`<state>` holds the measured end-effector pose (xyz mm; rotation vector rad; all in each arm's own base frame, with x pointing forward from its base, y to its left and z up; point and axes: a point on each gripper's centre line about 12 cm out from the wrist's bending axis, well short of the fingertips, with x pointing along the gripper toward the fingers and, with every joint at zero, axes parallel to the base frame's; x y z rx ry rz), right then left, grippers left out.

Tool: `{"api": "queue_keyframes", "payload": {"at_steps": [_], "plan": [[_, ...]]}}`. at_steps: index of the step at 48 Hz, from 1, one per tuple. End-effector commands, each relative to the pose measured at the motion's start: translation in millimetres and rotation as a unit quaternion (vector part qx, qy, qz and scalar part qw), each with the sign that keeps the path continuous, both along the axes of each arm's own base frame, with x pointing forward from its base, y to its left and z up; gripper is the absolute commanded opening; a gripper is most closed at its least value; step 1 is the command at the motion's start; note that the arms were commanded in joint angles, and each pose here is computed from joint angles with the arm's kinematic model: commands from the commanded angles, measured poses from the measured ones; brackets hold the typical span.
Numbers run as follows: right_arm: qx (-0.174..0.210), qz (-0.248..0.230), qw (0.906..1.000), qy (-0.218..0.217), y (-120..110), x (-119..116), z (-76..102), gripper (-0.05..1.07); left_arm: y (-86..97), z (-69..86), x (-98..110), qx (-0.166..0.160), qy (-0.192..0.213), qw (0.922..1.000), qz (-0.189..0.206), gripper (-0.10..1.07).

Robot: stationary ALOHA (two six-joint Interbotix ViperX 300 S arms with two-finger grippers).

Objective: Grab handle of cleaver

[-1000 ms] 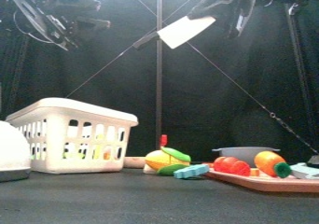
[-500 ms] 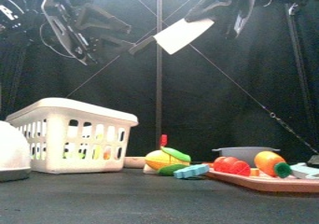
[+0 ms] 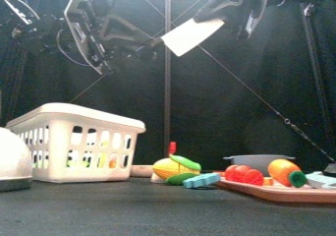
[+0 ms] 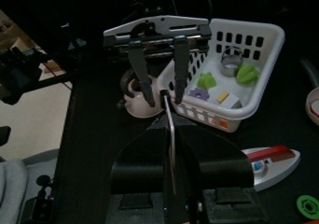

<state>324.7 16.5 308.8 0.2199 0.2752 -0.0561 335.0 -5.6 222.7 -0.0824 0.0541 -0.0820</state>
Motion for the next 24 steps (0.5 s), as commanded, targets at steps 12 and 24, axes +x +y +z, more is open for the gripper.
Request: {"api": "queue_keyframes", "payload": {"at_steps": [12, 24], "plan": [[-0.001, 0.0, 0.9998, -0.021, 0.0, 2.1, 16.2, 0.46, 1.7, 9.6, 4.2, -0.001, -0.018, 0.9998, 0.003, 0.44], [0.0, 0.001, 0.9998, -0.022, 0.4, 0.9, 16.4, 0.54, 1.7, 8.6, 3.6, -0.001, -0.016, 0.9999, 0.003, 0.36]]}}
